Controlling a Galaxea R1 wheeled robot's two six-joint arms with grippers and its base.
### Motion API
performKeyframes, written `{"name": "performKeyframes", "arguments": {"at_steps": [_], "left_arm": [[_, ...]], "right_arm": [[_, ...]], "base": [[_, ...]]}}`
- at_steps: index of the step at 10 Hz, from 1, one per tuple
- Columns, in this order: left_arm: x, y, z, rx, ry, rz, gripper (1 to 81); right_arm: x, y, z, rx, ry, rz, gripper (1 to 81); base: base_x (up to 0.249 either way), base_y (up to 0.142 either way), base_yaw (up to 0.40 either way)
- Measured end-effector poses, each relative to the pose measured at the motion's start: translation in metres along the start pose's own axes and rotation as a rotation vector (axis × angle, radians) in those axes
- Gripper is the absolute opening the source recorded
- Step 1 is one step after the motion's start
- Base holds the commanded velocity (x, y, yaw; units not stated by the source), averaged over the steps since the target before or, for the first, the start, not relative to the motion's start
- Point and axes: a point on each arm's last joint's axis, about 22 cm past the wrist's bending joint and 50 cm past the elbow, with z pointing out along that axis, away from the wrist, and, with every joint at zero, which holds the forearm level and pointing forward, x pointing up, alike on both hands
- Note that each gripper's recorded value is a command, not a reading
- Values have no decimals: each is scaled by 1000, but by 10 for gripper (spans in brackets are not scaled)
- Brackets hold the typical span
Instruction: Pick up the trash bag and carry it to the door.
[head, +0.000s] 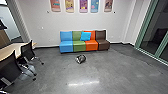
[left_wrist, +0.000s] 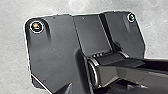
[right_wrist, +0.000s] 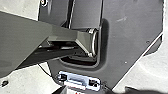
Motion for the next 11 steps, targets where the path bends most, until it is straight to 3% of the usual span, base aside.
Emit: {"name": "performKeyframes", "arguments": {"at_steps": [11], "left_arm": [[0,1,0,-2,3,0,811]], "right_arm": [[0,-7,2,8,0,1,811]], "base": [[179,0,0]]}}
